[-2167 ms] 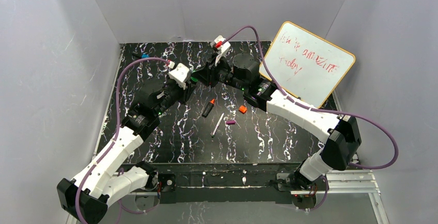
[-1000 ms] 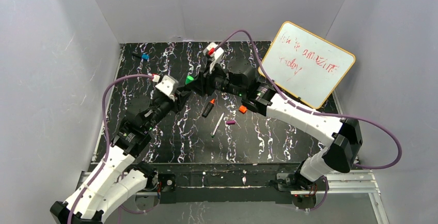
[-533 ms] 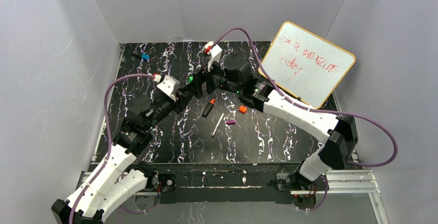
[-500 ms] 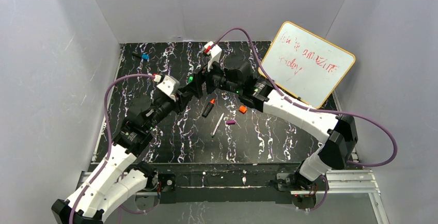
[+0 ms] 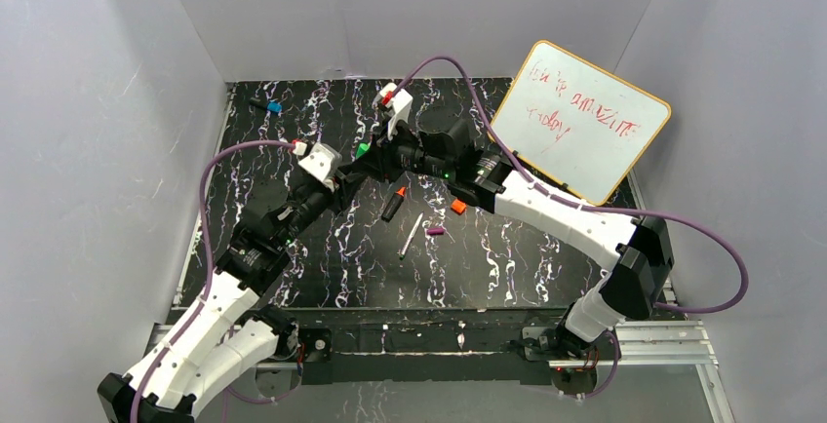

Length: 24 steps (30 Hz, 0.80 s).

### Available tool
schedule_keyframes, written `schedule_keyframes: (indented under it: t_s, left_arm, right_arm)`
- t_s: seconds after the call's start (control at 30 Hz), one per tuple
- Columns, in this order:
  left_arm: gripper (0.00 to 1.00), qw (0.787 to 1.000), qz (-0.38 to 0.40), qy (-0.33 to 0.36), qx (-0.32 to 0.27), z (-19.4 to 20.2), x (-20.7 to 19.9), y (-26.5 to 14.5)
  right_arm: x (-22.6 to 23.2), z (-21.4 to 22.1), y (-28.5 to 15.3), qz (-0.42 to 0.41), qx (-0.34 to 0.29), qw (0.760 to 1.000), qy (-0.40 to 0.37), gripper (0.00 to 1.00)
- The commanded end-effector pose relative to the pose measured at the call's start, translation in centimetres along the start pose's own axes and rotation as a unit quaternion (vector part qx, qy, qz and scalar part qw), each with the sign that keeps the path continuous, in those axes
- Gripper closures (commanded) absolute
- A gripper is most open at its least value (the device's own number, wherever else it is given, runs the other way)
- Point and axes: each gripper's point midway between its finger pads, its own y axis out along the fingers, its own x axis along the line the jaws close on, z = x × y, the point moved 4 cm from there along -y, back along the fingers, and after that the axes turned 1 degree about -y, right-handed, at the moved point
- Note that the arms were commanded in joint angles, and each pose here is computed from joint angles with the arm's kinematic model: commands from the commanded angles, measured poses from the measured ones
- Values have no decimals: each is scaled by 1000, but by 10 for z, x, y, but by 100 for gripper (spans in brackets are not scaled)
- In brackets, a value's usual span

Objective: Insert the pens into the pen caps

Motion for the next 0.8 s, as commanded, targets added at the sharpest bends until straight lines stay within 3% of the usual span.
schedule_keyframes:
  t_s: [0.0,0.23,0.57,0.77]
  left_arm:
    - [100,998,-24,17,-50,-29,8,0]
    - [100,999,-27,6,-38,-22,8,0]
    - [56,1000,-12,-4,-12,-2,3,2]
    - [50,1000,1,-6,8,13,-1,3]
  right_arm:
    - [7,1,-3,-13,10,1000,-3,99]
    - [7,-3,-3,-10,6,1000,-1,99]
    - [12,-15,-6,-17,-7,1000,-9,99]
    - [19,-22,-9,-38,-15,999,-17,99]
